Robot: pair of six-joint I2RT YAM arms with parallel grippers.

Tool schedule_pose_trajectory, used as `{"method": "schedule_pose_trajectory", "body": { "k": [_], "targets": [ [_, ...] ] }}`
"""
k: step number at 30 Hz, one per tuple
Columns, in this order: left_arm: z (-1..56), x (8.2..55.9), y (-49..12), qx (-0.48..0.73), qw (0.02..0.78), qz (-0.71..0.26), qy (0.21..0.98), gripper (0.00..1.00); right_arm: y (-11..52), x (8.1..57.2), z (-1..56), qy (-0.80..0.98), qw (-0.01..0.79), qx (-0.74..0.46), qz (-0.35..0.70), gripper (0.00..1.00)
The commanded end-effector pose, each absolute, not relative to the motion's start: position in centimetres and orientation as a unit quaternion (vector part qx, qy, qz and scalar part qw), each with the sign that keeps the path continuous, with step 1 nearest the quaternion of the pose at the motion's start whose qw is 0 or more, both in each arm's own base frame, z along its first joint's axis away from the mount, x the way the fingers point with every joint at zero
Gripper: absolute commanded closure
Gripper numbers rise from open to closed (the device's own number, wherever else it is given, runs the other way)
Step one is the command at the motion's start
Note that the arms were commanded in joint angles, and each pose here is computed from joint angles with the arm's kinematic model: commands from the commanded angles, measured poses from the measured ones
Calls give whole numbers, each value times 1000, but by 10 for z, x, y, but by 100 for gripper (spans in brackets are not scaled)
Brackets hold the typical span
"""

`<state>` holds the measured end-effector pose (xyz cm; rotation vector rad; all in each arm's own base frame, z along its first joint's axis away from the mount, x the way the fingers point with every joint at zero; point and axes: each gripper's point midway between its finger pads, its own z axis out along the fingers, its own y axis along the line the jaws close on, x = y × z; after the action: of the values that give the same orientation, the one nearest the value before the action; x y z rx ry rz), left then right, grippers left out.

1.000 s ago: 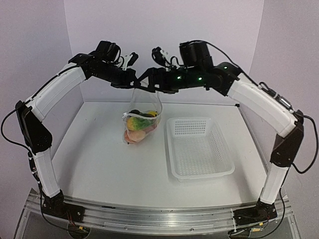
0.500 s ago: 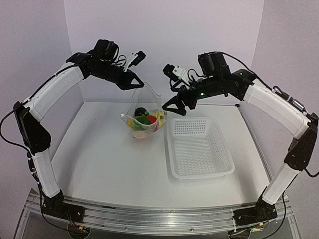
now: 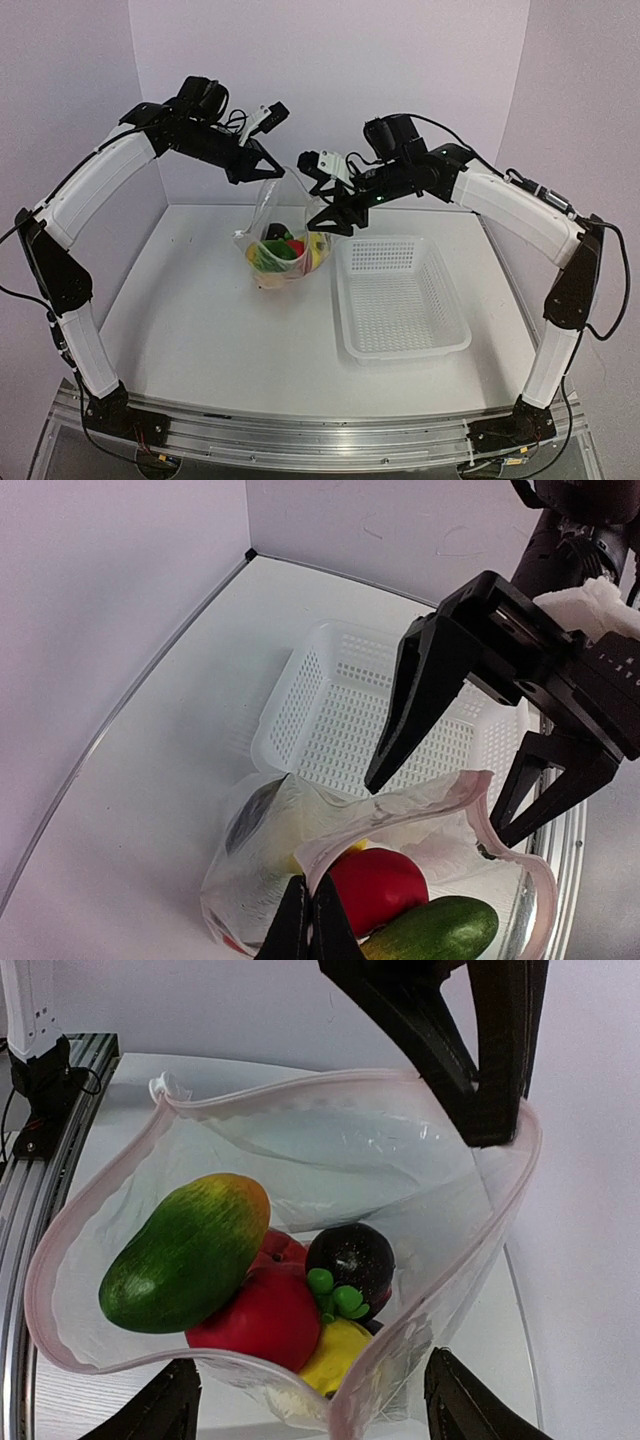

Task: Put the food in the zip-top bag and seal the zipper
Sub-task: Zip the zipper food storage bag at the center of the board.

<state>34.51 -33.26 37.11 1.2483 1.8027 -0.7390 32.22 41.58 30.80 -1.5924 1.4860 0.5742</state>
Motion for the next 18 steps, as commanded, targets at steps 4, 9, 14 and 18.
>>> {"method": "schedule_pose_trajectory", "body": {
  "k": [4,9,14,18],
  "targets": [
    [398,323,-328,530,430,-301,666,100,434,323,337,557,475,-631,256,31],
    [398,320,-330,535,424,-309,662,100,442,320,333,562,463,-626,278,60],
    [399,318,-330,536,421,-315,660,100,439,321,327,574,458,-622,273,89],
    [396,318,-330,535,418,-314,664,100,438,323,328,591,454,-605,278,100]
  ]
}}
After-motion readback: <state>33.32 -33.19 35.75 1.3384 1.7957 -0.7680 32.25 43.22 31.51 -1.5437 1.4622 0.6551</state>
